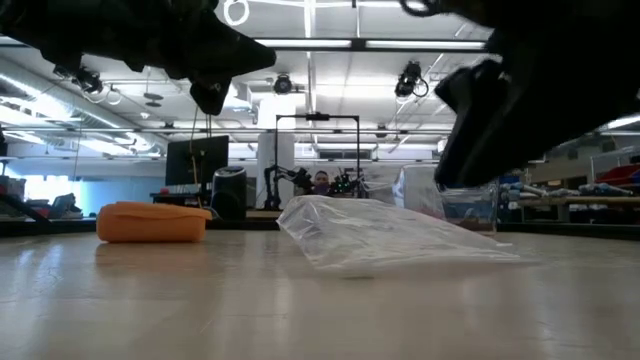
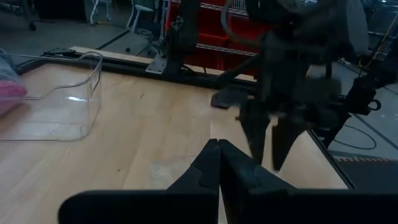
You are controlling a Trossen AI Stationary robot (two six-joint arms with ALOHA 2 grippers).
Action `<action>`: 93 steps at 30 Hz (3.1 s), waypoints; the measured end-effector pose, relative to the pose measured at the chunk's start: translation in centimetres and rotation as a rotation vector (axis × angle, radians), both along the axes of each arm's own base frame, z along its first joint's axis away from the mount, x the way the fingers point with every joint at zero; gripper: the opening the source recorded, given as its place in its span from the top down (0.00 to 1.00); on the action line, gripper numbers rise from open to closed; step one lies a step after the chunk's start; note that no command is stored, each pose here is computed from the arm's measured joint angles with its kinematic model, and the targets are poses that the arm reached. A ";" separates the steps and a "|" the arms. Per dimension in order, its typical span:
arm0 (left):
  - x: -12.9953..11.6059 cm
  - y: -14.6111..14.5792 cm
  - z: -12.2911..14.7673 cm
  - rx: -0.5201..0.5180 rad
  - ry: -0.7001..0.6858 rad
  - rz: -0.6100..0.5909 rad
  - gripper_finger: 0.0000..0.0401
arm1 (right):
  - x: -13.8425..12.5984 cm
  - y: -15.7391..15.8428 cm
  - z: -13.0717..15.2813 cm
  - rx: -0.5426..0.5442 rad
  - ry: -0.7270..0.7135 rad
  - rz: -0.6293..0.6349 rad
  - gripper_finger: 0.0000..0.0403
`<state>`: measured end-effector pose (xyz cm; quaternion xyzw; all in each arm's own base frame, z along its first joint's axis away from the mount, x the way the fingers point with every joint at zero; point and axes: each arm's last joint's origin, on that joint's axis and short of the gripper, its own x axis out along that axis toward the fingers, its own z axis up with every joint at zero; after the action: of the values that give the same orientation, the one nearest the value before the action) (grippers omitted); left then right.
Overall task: Roll bandage
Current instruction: Open the transparent zip bag
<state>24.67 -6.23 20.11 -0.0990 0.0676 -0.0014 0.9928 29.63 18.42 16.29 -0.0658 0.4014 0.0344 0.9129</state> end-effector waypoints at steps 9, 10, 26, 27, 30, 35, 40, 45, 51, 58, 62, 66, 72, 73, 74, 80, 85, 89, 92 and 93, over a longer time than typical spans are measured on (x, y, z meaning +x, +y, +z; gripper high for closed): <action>0.0 0.0 -0.1 0.003 0.011 0.000 0.98 | 2.2 -0.4 -3.0 -0.035 0.191 0.011 0.72; 0.0 0.0 -0.1 0.003 0.010 0.000 0.98 | 2.4 -0.4 -3.1 -0.027 0.188 0.009 0.73; 0.0 0.0 0.4 0.047 -0.037 -0.005 0.98 | 3.1 -1.4 -0.1 -0.108 0.177 -0.001 0.99; 0.0 -0.1 0.6 0.069 -0.059 -0.010 0.98 | 3.1 -1.3 0.7 -0.127 0.171 -0.007 0.99; 0.0 -0.3 1.2 0.117 -0.124 -0.025 0.96 | 2.9 -1.3 3.3 -0.165 0.155 -0.027 0.99; -0.1 -0.8 1.7 0.176 -0.170 -0.057 0.86 | 2.3 -1.5 8.1 -0.219 0.091 -0.071 1.00; 0.4 -1.5 2.5 0.157 -0.163 -0.089 0.72 | 1.9 -1.8 12.4 -0.260 0.004 -0.123 1.00; 1.1 -3.0 3.8 0.264 -0.082 -0.136 0.62 | 1.7 -2.1 14.7 -0.324 -0.020 -0.143 1.00; 1.9 -3.9 5.6 0.319 0.007 -0.128 0.56 | 1.8 -2.2 15.7 -0.352 -0.044 -0.150 1.00; 2.0 -3.9 5.8 0.298 0.047 -0.093 0.57 | 1.8 -2.3 15.9 -0.372 -0.068 -0.175 1.00; 2.0 -3.7 6.0 0.285 0.042 -0.017 0.60 | 1.9 -2.3 16.0 -0.370 -0.079 -0.181 1.00; 2.1 -3.6 5.8 0.267 0.051 -0.006 0.69 | 2.0 -2.2 16.1 -0.359 -0.094 -0.186 1.00; 2.1 -3.7 5.8 0.266 0.044 -0.009 0.85 | 2.2 -2.1 16.2 -0.346 -0.112 -0.191 1.00; 2.2 -3.7 5.9 0.265 0.040 -0.009 0.87 | 2.2 -2.1 16.2 -0.343 -0.117 -0.191 1.00; 2.2 -3.7 5.9 0.266 0.037 -0.009 0.89 | 2.3 -2.1 16.3 -0.338 -0.124 -0.193 1.00; 2.1 -3.6 5.8 0.319 0.047 -0.011 0.98 | 2.6 -1.9 16.6 -0.278 -0.183 -0.228 0.95; 2.0 -3.4 5.3 0.405 0.102 0.019 0.99 | 3.4 -1.9 17.2 -0.191 -0.247 -0.253 0.82; 2.0 -3.6 5.4 0.458 0.098 0.009 0.99 | 5.0 -3.2 17.2 -0.058 -0.262 -0.242 0.75; 1.9 -3.7 5.4 0.494 0.098 -0.001 0.99 | 5.9 -4.5 16.9 -0.034 -0.249 -0.252 0.74; 1.9 -3.7 5.4 0.500 0.098 -0.002 0.99 | 6.1 -5.0 17.0 -0.023 -0.250 -0.258 0.74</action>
<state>26.61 -9.93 25.48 0.1495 0.1141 0.0190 0.9820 35.71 13.46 33.28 -0.0281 0.2903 -0.0962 0.9517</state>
